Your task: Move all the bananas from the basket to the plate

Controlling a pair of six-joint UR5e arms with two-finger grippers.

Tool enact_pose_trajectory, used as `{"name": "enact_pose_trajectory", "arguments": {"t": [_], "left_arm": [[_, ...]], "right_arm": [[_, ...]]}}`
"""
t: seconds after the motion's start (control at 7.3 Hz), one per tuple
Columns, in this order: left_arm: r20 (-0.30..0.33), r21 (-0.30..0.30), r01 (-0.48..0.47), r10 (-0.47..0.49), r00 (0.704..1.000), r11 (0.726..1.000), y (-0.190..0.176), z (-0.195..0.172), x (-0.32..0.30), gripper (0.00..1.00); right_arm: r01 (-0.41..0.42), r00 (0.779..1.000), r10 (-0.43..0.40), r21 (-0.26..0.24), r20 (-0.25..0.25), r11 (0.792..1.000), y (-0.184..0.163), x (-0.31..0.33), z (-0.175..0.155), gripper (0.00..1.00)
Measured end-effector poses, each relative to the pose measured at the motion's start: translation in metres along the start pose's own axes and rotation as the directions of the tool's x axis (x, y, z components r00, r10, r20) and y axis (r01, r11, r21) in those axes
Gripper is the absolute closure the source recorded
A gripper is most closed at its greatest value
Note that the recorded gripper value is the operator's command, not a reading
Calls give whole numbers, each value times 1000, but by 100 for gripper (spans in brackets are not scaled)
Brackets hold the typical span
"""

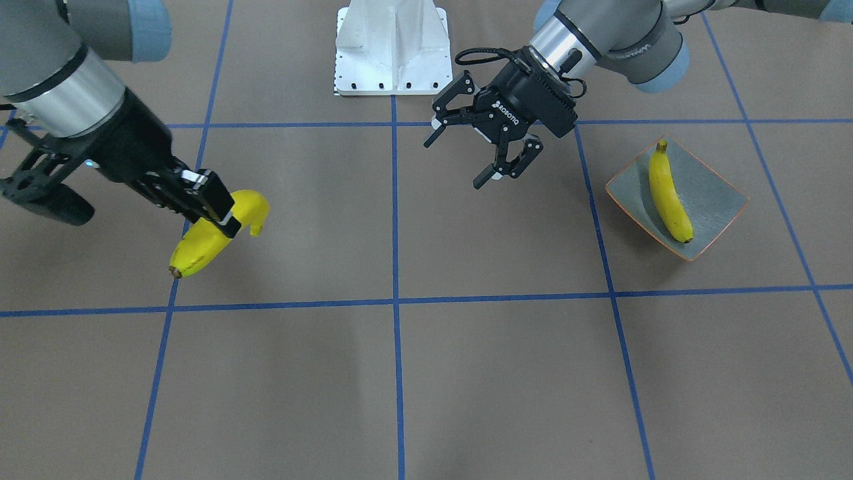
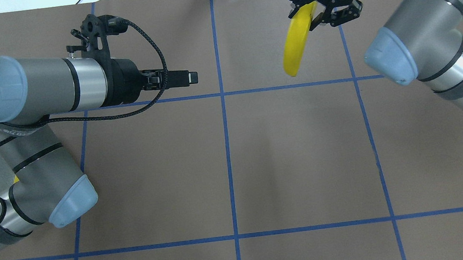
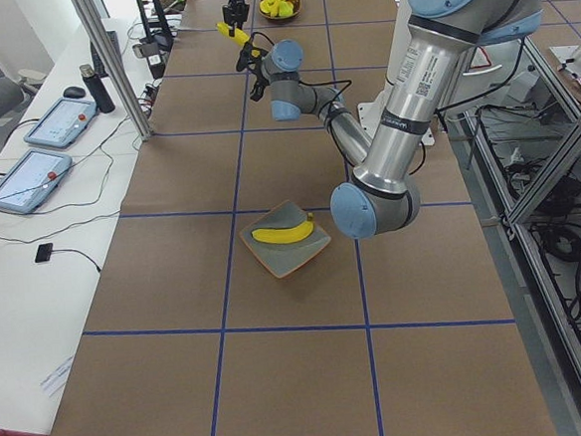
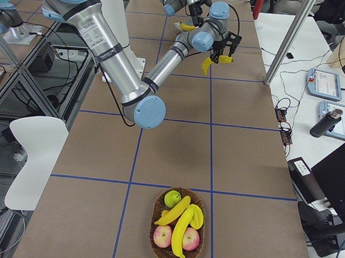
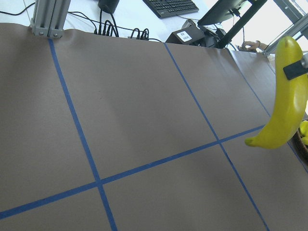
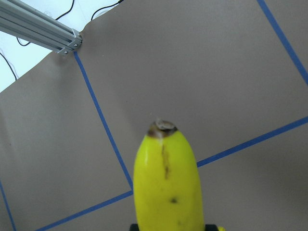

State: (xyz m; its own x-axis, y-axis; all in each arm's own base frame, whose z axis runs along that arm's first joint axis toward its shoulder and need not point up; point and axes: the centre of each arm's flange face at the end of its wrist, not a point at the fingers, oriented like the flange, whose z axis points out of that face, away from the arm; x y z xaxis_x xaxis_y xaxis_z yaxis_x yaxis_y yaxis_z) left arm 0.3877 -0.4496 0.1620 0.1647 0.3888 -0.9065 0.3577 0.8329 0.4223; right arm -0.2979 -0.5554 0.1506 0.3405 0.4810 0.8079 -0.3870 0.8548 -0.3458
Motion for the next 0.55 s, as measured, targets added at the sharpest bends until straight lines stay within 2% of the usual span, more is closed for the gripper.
{"name": "enact_pose_trajectory", "arguments": {"t": [0.27,0.55], "left_arm": [[-13,40,6,-5,1000,999,8,7,8,0],[-38,48,8,-6,999,999,19,13,21,0]], "right_arm": [[-102,994,102,16,-33,995,52,-47,7,100],[-135,989,137,28,-51,990,88,-75,10,100]]}}
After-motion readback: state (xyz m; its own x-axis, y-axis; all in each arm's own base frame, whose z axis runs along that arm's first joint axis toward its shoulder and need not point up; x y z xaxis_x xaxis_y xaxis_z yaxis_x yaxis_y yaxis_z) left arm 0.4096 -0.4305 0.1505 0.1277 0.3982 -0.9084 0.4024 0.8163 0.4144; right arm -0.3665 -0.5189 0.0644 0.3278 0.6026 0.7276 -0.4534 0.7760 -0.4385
